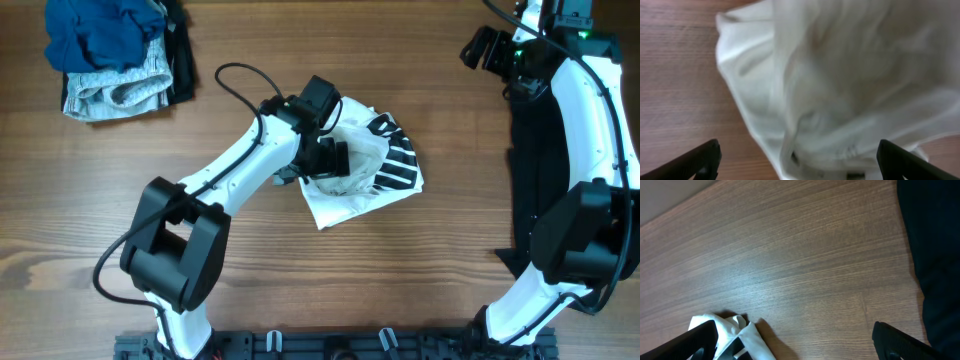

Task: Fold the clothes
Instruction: 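Grasp the folded T-shirt bundle with the left gripper, then carry the bundle with the left gripper onto the top-left clothes stack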

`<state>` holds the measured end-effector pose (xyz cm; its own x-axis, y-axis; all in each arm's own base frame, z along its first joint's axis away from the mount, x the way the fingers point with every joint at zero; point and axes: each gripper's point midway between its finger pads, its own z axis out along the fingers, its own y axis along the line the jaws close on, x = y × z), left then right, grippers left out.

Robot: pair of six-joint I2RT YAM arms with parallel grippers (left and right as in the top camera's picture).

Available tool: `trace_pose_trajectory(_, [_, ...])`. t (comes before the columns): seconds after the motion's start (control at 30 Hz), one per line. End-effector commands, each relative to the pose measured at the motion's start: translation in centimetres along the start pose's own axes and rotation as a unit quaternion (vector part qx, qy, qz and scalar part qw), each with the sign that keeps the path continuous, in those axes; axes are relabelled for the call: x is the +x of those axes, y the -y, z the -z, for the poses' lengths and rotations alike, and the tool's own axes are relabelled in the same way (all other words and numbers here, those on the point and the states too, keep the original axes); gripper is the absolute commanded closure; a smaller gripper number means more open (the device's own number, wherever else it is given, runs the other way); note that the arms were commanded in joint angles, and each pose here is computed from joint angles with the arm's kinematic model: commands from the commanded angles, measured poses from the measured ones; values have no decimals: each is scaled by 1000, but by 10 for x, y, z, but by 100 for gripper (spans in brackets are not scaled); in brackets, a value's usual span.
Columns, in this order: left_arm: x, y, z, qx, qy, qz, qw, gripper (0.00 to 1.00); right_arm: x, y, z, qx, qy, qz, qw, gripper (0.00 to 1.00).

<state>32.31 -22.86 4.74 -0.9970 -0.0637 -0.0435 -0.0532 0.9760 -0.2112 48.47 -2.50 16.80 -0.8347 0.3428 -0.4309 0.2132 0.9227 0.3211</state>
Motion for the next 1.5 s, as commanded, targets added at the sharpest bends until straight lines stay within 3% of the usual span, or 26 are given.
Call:
trace_pose_trajectory(0.0, [3, -3, -31, 15, -8, 45, 999, 0, -3, -3, -4, -8, 1, 0, 1000, 0])
trace_pose_trajectory(0.27, [0, -27, -64, -42, -1, 48, 998, 0, -2, -2, -4, -8, -1, 12, 1000, 0])
trace_pose_trajectory(0.3, [-4, -24, -65, -35, 8, 47, 998, 14, -2, -2, -4, -8, -1, 12, 1000, 0])
trace_pose_trajectory(0.33, [-9, -20, -65, -27, 17, 44, 999, 39, -2, -2, -4, -8, -1, 12, 1000, 0])
trace_pose_trajectory(0.37, [-13, -15, -66, -18, 26, 39, 999, 77, -2, -2, -4, -8, -1, 12, 1000, 0])
trace_pose_trajectory(0.4, [-18, -11, -65, -9, 37, 37, 999, 96, -2, -2, -4, -8, -1, 11, 1000, 0])
trace_pose_trajectory(0.53, [-54, -1, -40, 34, 100, 46, 993, 96, 1, -2, -4, -6, -9, 9, 1000, 0])
trace_pose_trajectory(0.67, [-115, -9, 47, 99, 219, 80, 967, 96, 4, -1, -4, -5, -14, 3, 1000, 0])
trace_pose_trajectory(0.77, [-161, -33, 140, 153, 343, 109, 920, 96, 5, -1, -4, -5, -16, -10, 1000, 0])
trace_pose_trajectory(0.87, [-190, -67, 204, 186, 429, 145, 872, 96, 5, -1, -4, -5, -16, -19, 1000, 0])
trace_pose_trajectory(1.07, [-241, -167, 273, 209, 556, 246, 766, 96, 5, -2, -5, -5, -16, -18, 1000, 0])
trace_pose_trajectory(1.2, [-264, -227, 314, 207, 647, 267, 683, 96, 7, -3, -5, -5, -19, -18, 1000, 0])
trace_pose_trajectory(1.3, [-276, -261, 313, 218, 673, 307, 636, 96, 11, -3, -5, -3, -27, -19, 999, 0])
trace_pose_trajectory(1.37, [-285, -296, 294, 221, 681, 357, 601, 96, 16, -3, -5, -1, -37, -19, 999, 0])
trace_pose_trajectory(1.47, [-293, -344, 250, 211, 678, 416, 568, 96, 20, -2, -4, 1, -46, -22, 999, 0])
